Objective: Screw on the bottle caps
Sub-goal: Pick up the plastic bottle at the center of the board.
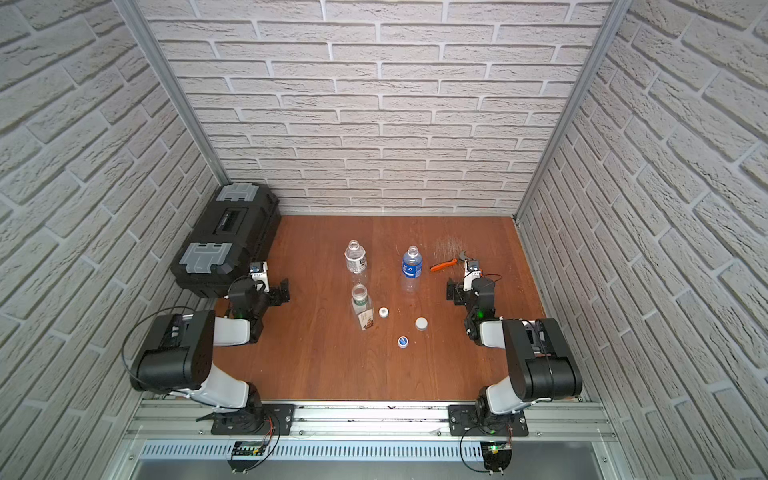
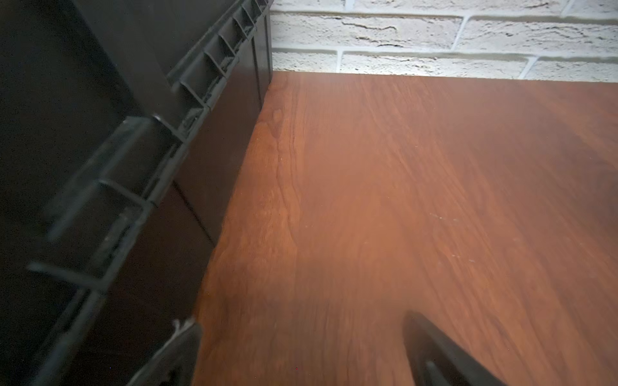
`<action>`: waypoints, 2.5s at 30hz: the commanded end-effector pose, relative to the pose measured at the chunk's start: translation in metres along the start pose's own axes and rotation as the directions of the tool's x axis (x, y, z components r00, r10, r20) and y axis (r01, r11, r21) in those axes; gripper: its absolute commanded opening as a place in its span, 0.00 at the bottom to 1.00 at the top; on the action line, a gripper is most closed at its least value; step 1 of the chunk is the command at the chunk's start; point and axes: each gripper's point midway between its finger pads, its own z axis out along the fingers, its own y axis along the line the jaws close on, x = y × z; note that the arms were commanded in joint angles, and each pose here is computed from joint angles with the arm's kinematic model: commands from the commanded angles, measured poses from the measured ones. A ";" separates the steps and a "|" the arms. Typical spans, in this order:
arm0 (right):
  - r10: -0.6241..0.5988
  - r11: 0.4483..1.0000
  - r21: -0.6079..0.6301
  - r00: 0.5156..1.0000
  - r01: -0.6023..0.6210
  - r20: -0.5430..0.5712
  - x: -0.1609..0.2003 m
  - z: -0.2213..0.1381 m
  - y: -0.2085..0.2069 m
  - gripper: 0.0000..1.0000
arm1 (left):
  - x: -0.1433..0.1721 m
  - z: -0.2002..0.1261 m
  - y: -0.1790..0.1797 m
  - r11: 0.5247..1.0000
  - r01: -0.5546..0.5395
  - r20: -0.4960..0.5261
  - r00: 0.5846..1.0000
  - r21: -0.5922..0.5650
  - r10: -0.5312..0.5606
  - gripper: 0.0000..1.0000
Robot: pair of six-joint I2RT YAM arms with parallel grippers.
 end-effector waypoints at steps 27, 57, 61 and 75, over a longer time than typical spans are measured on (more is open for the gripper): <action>-0.039 0.998 -0.046 0.999 0.039 0.013 -0.068 -0.047 0.007 0.99 | -0.077 -0.056 -0.033 0.992 -0.109 0.185 0.978 0.069 0.094 0.98; -0.727 0.481 -0.776 0.680 0.409 -0.092 -0.119 -0.213 0.297 0.91 | -0.052 -0.198 -0.213 0.701 -0.475 0.530 0.833 0.532 0.162 0.98; -0.782 0.468 -0.777 0.607 0.421 -0.143 -0.104 -0.194 0.309 0.87 | -0.047 -0.194 -0.223 0.668 -0.479 0.514 0.842 0.569 0.165 0.98; -0.834 0.458 -0.804 0.495 0.378 -0.243 -0.070 -0.171 0.322 0.54 | -0.045 -0.193 -0.238 0.630 -0.446 0.509 0.856 0.635 0.093 0.98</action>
